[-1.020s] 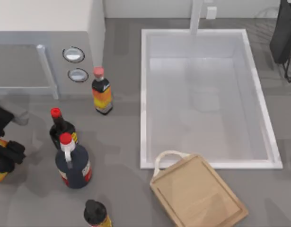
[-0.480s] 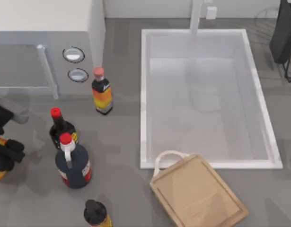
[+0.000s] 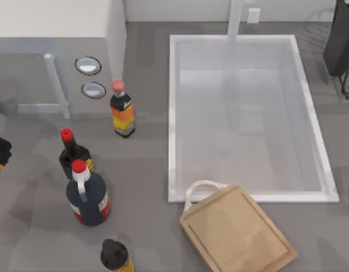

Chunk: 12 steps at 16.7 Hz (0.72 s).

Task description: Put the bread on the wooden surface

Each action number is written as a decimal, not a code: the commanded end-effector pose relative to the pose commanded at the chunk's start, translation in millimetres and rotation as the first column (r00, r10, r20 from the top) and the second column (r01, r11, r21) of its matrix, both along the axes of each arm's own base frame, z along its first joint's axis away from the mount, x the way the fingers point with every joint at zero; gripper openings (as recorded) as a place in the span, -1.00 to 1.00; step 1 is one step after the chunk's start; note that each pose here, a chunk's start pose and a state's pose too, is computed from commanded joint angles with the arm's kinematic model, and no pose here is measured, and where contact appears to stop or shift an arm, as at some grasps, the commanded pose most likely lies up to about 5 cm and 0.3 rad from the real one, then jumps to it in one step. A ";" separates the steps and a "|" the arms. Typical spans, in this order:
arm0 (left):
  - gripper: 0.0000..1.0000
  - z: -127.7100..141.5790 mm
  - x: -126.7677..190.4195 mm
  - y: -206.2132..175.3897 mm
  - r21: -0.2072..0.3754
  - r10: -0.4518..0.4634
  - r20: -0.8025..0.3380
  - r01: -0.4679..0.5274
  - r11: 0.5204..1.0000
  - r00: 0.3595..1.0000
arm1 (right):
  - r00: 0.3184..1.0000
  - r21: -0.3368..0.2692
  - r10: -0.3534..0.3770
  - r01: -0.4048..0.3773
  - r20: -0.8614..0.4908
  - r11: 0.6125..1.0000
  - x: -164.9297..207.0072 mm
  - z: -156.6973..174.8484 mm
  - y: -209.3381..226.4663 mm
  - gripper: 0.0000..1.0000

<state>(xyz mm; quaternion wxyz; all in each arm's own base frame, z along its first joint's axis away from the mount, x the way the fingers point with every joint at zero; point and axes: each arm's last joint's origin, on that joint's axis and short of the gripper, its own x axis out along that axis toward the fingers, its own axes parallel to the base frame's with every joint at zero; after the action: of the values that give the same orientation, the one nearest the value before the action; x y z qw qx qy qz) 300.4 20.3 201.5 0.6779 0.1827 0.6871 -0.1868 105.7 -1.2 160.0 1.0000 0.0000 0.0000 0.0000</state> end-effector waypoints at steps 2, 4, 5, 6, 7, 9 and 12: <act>-1.00 13.0 -1.5 0.0 0.001 0.002 0.016 -0.002 1.000 1.000 | 1.000 0.000 0.000 0.000 0.000 1.000 0.0 0.0 0.0 1.00; -1.00 13.7 -1.6 0.0 0.001 0.002 0.017 -0.002 1.000 1.000 | 1.000 0.000 0.000 0.000 0.000 1.000 0.0 0.0 0.0 1.00; -1.00 13.7 -1.6 0.0 0.001 0.002 0.017 -0.002 1.000 1.000 | 1.000 0.000 0.000 0.000 0.000 1.000 0.0 0.0 0.0 1.00; -1.00 12.0 -1.3 0.6 0.001 0.002 0.013 -0.002 1.000 1.000 | 1.000 0.000 0.000 0.000 0.000 1.000 0.0 0.0 0.0 1.00; -1.00 12.5 -1.2 0.2 0.001 0.002 0.015 -0.002 1.000 1.000 | 1.000 0.000 0.000 0.000 0.000 1.000 0.0 0.0 0.0 1.00; -1.00 25.4 2.1 -9.0 0.004 0.002 0.072 -0.003 1.000 0.997 | 1.000 0.000 0.000 0.000 0.000 1.000 0.0 0.0 0.0 1.00; -1.00 63.2 12.5 -46.6 -0.018 0.009 0.228 -0.005 1.000 0.974 | 1.000 0.000 0.000 0.000 0.000 1.000 0.0 0.0 0.0 1.00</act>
<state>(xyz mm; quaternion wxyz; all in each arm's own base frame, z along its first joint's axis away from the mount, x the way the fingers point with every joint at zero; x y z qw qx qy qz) 312.9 -26.3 264.7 0.7545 0.1944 0.6039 -0.1683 105.7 -1.2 160.0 1.0000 0.0000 0.0000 0.0000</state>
